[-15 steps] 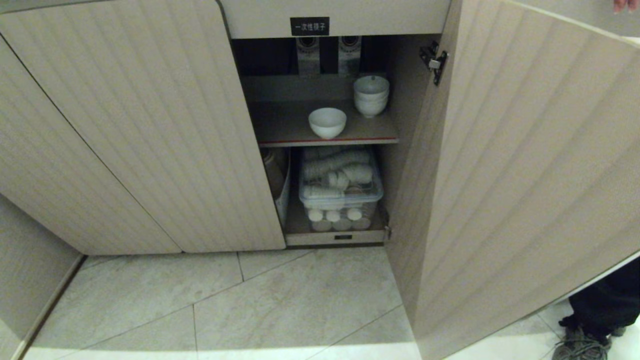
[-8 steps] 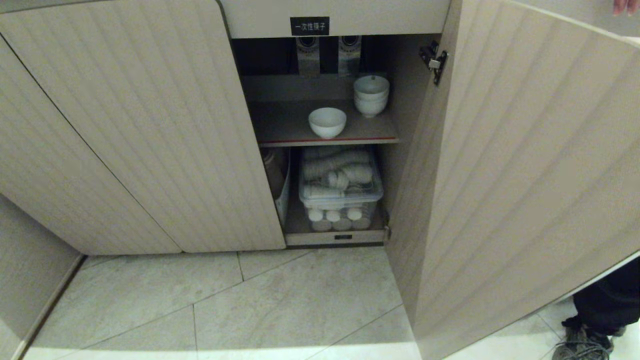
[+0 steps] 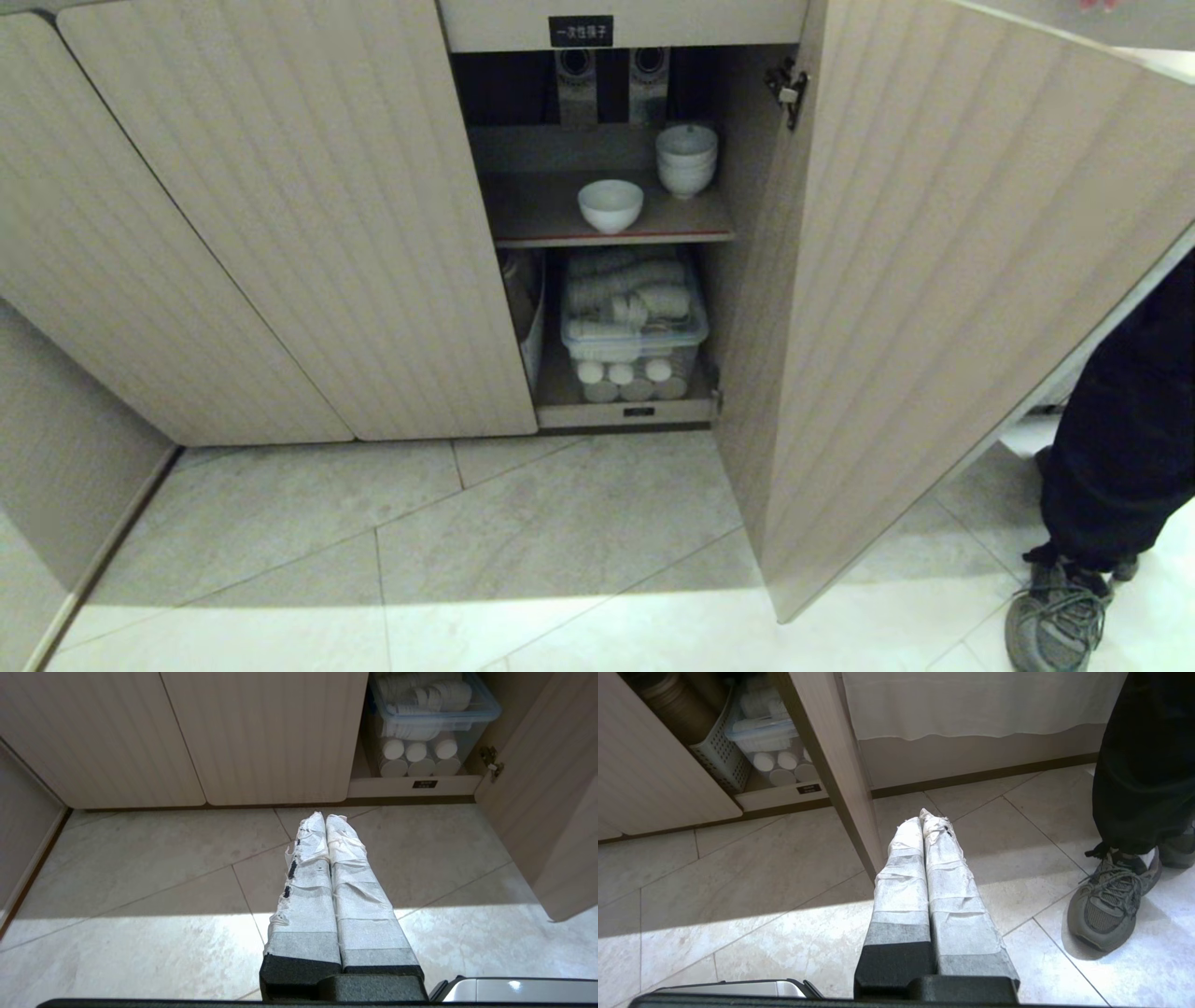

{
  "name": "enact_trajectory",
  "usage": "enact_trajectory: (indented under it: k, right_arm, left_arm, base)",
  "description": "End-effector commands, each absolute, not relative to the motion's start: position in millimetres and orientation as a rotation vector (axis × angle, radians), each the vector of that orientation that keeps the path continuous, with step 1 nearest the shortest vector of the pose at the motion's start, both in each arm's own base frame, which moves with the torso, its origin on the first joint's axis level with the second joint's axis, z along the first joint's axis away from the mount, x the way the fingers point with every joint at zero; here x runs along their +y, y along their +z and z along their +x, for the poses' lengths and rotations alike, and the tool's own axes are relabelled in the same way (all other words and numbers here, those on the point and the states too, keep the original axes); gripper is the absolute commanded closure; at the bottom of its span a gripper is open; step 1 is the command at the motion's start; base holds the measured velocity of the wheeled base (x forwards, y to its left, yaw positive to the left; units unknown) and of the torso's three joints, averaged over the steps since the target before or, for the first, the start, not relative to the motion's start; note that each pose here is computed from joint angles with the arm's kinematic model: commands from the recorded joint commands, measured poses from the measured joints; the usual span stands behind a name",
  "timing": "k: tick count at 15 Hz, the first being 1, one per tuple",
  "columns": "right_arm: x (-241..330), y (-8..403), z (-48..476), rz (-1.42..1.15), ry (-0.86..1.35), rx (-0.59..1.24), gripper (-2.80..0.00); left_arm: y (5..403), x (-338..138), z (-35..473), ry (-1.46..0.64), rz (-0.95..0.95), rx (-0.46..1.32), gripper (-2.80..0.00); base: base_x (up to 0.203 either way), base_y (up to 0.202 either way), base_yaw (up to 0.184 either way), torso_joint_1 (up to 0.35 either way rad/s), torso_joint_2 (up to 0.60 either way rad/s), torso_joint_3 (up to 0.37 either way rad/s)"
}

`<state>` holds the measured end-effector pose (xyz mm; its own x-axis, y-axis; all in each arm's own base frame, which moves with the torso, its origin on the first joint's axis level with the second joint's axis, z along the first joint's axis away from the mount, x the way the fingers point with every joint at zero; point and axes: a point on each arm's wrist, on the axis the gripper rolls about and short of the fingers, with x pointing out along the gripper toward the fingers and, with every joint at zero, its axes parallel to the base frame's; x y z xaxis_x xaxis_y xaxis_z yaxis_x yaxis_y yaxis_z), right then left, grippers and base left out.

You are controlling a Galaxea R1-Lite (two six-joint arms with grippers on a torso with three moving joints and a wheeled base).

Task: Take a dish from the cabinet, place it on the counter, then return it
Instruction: Take the bowl from the cabinet

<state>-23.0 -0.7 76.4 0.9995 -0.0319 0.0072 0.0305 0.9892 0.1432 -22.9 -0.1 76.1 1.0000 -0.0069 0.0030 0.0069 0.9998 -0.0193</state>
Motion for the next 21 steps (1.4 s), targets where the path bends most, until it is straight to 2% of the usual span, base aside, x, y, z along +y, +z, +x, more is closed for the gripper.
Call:
enact_trajectory:
  k: [1, 21]
  right_arm:
    - [-0.7, 76.4, -22.9, 0.144, -0.032, -0.008, 0.00]
    - [-0.7, 76.4, -22.9, 0.144, -0.032, -0.008, 0.00]
  left_arm:
    - [76.1, -0.1, -22.9, -0.008, -0.020, -0.003, 0.00]
    - [76.1, -0.1, -22.9, -0.005, -0.020, -0.003, 0.00]
  base:
    - [0.000, 0.000, 0.000, 0.000, 0.00, 0.000]
    - [0.000, 0.000, 0.000, 0.000, 0.00, 0.000]
